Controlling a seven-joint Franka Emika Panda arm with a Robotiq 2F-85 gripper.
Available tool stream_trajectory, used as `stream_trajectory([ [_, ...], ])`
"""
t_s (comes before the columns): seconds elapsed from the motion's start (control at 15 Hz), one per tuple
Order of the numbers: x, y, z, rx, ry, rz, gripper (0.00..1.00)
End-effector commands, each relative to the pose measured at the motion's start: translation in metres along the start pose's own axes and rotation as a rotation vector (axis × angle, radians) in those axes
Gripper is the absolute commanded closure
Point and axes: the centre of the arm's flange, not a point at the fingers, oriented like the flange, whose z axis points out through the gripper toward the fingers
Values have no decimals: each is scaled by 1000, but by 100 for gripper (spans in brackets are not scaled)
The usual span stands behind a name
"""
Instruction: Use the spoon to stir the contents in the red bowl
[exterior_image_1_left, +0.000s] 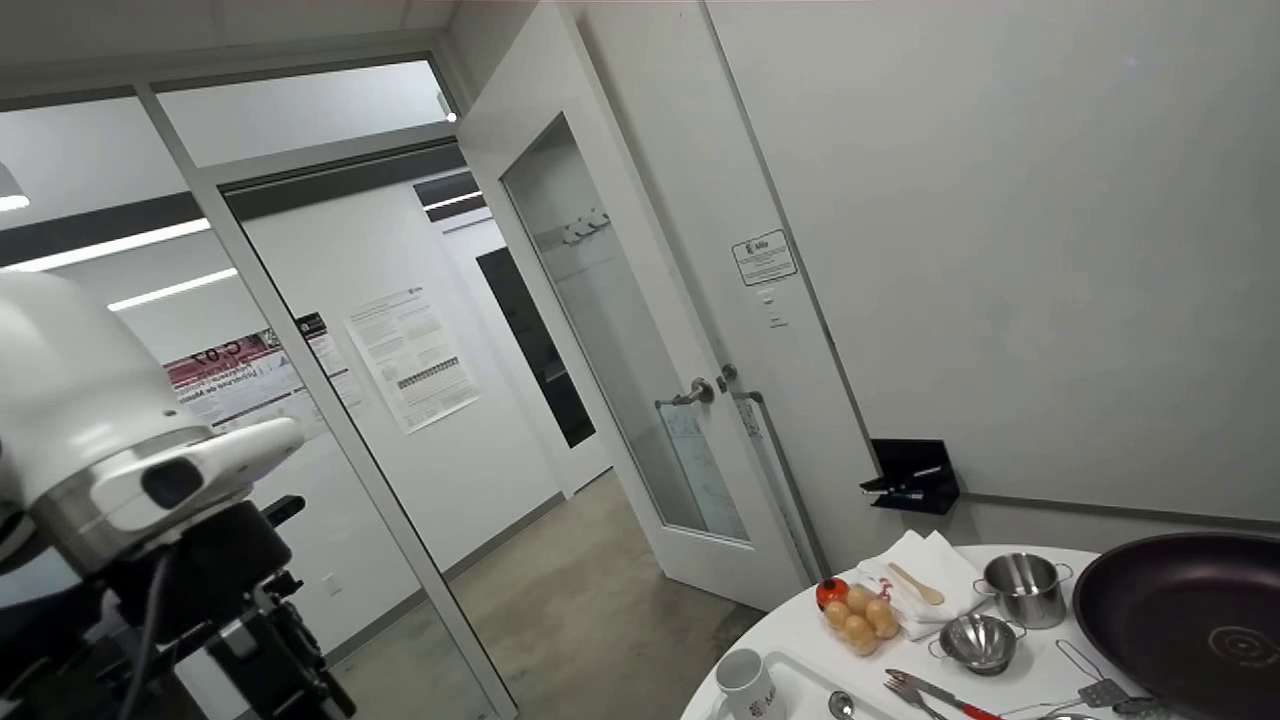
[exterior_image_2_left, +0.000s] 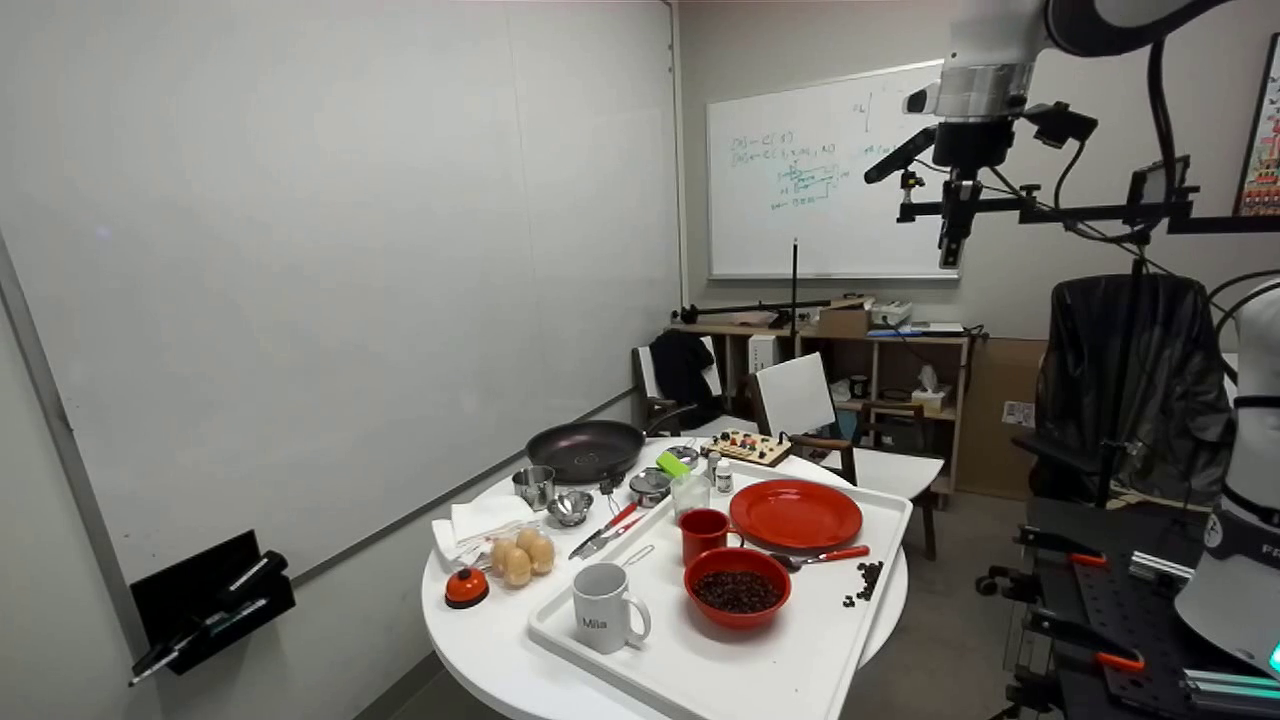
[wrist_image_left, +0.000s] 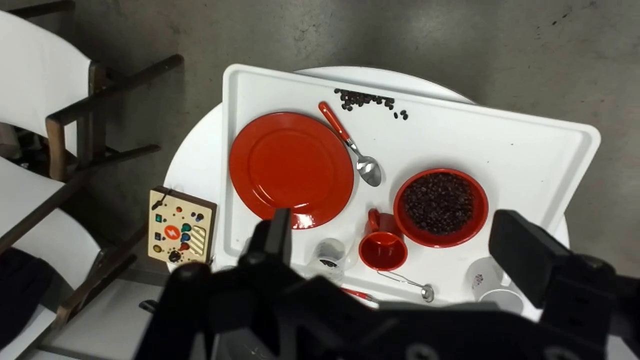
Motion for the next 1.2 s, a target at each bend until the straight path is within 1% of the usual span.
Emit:
stream_trajectory([
  [0.0, 34, -14, 15, 30, 0, -181, 0],
  [0.2, 46, -33, 23, 51, 12, -337, 0],
  [0.4, 55, -44, 23, 70, 25, -495, 0],
  [0.47, 61, -45, 20, 109, 21, -512, 0],
  [0.53, 44, -47, 26, 54, 15, -444, 0],
  [0.73, 51, -48, 24, 75, 21, -487, 0],
  [0.87, 48, -52, 30, 50, 14, -498, 0],
  [1.0, 51, -58, 48, 31, 23, -498, 0],
  [1.07, 53, -61, 60, 41, 37, -498, 0],
  [1.13, 55, -64, 74, 53, 31, -493, 0],
])
